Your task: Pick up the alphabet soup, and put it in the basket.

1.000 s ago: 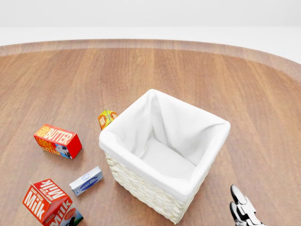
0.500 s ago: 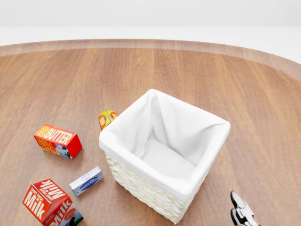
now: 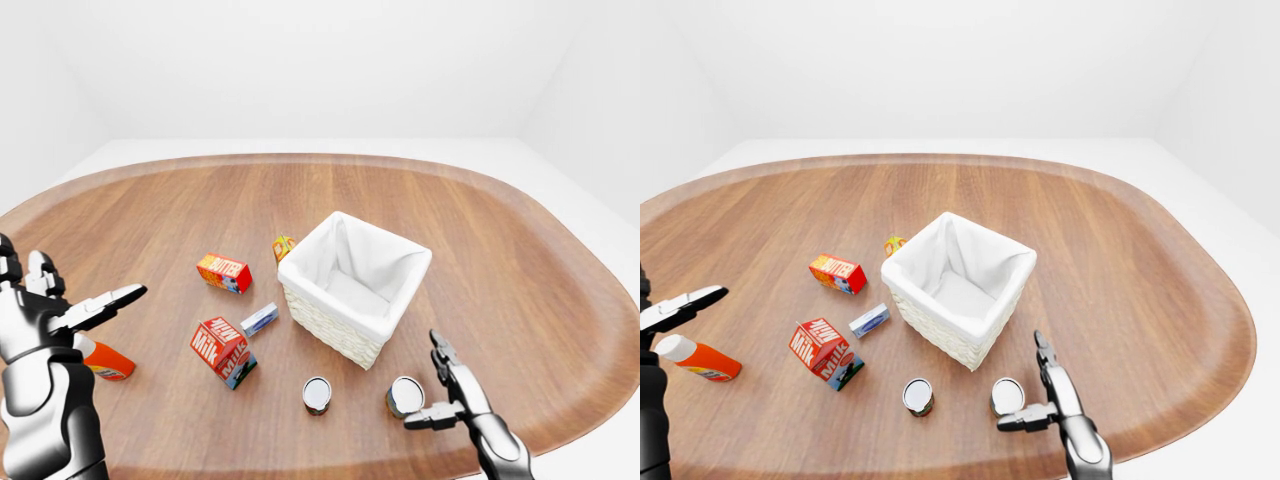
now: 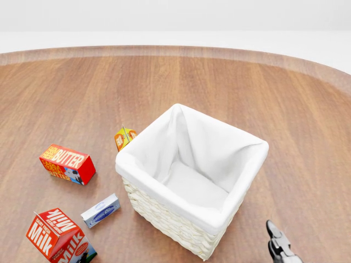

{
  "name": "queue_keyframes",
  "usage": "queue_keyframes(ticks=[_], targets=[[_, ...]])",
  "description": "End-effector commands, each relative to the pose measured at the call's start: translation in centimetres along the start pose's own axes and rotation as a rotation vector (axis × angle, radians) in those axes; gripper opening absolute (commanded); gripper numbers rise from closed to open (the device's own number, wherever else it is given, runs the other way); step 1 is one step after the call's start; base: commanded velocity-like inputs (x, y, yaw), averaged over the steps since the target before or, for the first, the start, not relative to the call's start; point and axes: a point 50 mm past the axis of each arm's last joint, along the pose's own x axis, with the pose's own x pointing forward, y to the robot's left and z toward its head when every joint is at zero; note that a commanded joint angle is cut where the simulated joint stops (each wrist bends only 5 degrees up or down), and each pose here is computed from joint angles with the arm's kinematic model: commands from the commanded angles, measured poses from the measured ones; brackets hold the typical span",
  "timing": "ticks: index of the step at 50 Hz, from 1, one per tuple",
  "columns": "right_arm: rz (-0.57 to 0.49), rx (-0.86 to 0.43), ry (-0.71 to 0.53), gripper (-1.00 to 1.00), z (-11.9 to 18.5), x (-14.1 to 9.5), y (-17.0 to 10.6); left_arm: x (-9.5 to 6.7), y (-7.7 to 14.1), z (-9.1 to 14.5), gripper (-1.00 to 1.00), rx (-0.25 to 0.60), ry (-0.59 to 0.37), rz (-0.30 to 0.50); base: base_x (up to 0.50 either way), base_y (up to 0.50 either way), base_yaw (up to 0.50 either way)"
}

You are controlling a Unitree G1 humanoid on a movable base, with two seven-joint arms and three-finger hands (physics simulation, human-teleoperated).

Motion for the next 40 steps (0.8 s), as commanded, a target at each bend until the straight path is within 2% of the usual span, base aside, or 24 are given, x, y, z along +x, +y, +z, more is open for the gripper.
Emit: queue_keyframes(ticks=[1,20,40], targets=[[-0.016,-0.045,0.001,1.00,0.3,0.6,0.0,0.0,0.0,0.1,1.00,0.000,-0.004,-0.002,0.00,0.00,0.00],[-0.034,-0.157,0.022,1.00,0.3,0.9,1.1,0.0,0.0,-0.2,1.00,-0.002,0.006,-0.003,0.00,0.00,0.00],[-0.036,-0.192,0.059,1.00,-0.4,1.4,1.4,0.0,0.0,-0.3,1.00,-0.002,0.006,-0.003,0.00,0.00,0.00]])
